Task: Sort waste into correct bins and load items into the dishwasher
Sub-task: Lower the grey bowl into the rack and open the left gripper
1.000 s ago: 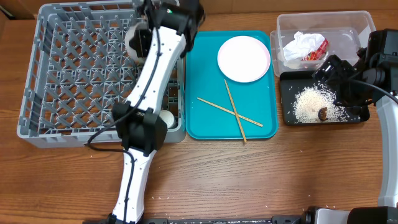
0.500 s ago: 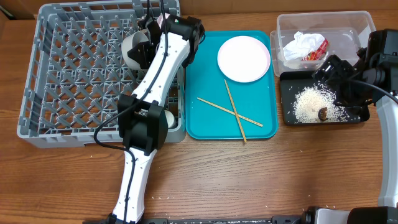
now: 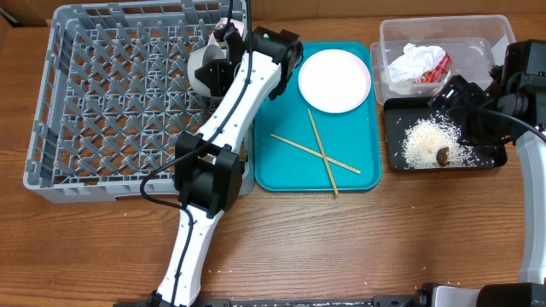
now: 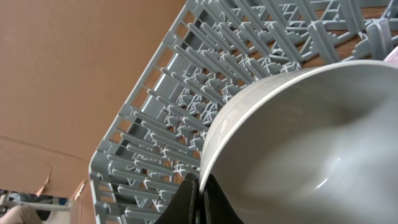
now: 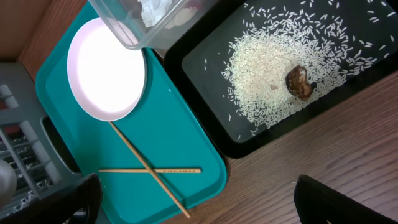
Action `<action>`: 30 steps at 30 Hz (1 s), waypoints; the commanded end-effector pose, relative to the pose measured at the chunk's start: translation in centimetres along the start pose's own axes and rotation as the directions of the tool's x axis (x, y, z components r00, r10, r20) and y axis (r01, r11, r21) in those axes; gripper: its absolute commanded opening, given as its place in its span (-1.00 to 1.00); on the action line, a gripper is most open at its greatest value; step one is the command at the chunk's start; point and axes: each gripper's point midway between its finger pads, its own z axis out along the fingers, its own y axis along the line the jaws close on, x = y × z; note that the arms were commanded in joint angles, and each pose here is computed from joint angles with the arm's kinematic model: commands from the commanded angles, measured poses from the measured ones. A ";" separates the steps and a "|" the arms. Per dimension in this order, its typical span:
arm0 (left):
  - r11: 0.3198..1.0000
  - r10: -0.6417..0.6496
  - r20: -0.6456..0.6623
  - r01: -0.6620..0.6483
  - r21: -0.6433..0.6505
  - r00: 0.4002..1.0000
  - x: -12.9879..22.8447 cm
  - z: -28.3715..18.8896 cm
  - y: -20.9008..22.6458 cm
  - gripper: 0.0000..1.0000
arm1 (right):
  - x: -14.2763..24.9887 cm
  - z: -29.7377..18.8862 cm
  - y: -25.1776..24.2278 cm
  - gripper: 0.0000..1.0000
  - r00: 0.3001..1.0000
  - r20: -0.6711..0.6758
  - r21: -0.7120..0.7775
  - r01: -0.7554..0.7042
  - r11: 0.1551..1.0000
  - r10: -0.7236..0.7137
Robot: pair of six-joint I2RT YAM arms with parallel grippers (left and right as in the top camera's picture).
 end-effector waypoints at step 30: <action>0.910 0.400 0.117 -0.378 -0.173 0.909 -2.5 -0.5 1.5 -0.92 | -0.5 -0.5 0.2 1.00 1.000 0.023 -0.005 0.009 1.000 -0.009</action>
